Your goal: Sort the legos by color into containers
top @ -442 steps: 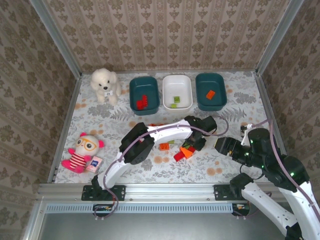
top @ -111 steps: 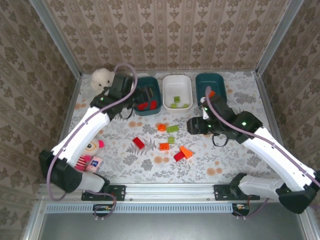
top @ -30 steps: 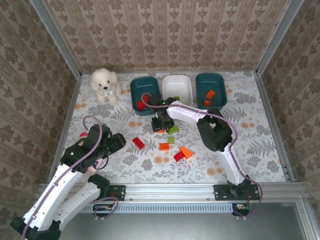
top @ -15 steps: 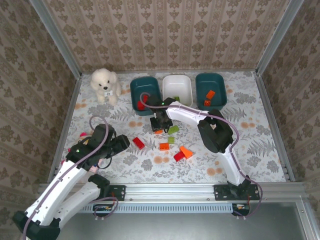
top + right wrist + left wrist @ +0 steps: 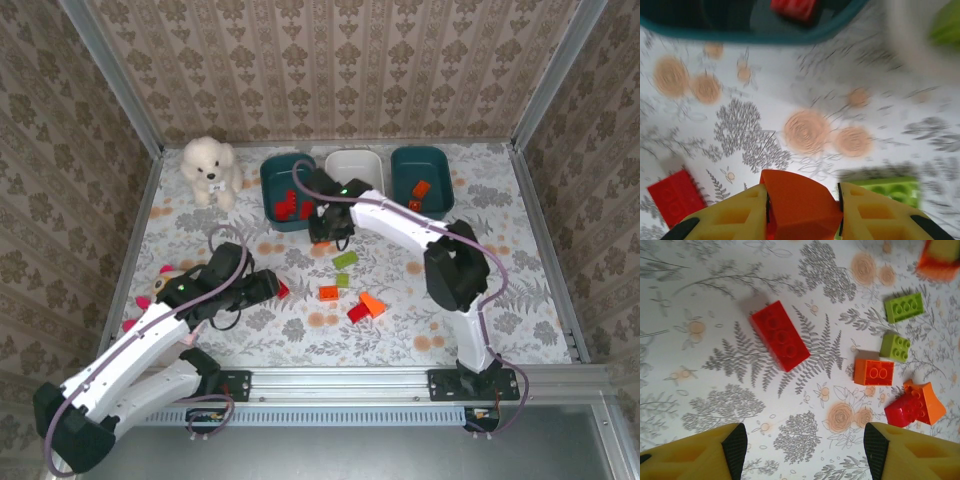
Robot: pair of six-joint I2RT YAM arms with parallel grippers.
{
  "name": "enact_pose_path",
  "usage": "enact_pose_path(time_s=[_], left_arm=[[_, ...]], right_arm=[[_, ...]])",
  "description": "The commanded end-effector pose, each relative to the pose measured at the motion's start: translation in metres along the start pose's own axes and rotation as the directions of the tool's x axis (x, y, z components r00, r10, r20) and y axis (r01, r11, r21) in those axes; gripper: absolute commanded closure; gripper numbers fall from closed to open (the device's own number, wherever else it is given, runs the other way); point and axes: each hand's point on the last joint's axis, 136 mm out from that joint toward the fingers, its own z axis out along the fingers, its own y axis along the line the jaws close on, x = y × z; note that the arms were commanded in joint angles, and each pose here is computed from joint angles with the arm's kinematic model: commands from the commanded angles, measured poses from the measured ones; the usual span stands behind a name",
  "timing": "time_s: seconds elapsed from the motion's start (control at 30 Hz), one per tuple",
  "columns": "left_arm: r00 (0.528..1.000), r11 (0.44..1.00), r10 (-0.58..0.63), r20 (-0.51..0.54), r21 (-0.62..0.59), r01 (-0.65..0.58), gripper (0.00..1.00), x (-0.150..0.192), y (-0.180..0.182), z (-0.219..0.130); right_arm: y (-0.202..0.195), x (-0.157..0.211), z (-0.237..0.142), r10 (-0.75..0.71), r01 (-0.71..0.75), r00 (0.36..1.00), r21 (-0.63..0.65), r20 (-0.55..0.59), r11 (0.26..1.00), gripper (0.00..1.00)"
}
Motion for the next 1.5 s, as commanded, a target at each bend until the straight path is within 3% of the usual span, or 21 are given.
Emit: enact_pose_path(time_s=[0.0,0.13,0.27,0.57,0.97,1.1,1.27,1.47], left_arm=[[0.997,0.994,0.08,0.009,0.068,-0.08,0.34,-0.008,-0.029,0.005],[0.989,0.983,0.15,0.012,0.101,-0.15,0.34,-0.019,-0.059,0.012],[0.979,0.971,0.205,0.021,0.124,-0.206,0.34,-0.032,-0.085,0.018],[0.976,0.967,0.217,0.038,0.128,-0.22,0.34,-0.051,-0.112,0.028],[0.979,0.975,0.197,0.058,0.095,-0.202,0.34,-0.058,-0.111,0.029],[0.978,0.975,0.198,0.061,0.092,-0.203,0.34,-0.059,-0.112,0.03],[0.973,0.969,0.225,0.05,0.097,-0.229,0.34,-0.059,-0.115,0.03],[0.958,0.953,0.285,0.015,0.102,-0.285,0.34,-0.051,-0.122,0.036]], right_arm=[[-0.054,-0.033,-0.056,0.085,-0.092,0.988,0.052,0.125,0.994,0.71],[-0.122,-0.057,-0.077,0.192,-0.213,0.96,0.093,0.202,0.973,0.71],[-0.189,-0.077,-0.075,0.317,-0.355,0.914,0.122,0.252,0.927,0.71],[-0.274,-0.115,-0.017,0.486,-0.525,0.843,0.158,0.23,0.836,0.72],[-0.287,-0.119,0.044,0.539,-0.551,0.834,0.148,0.118,0.821,0.66],[-0.286,-0.117,0.047,0.545,-0.554,0.833,0.145,0.097,0.82,0.54],[-0.278,-0.132,0.015,0.518,-0.535,0.842,0.113,0.147,0.837,0.41],[-0.256,-0.161,-0.065,0.45,-0.484,0.843,0.05,0.294,0.874,0.39]])
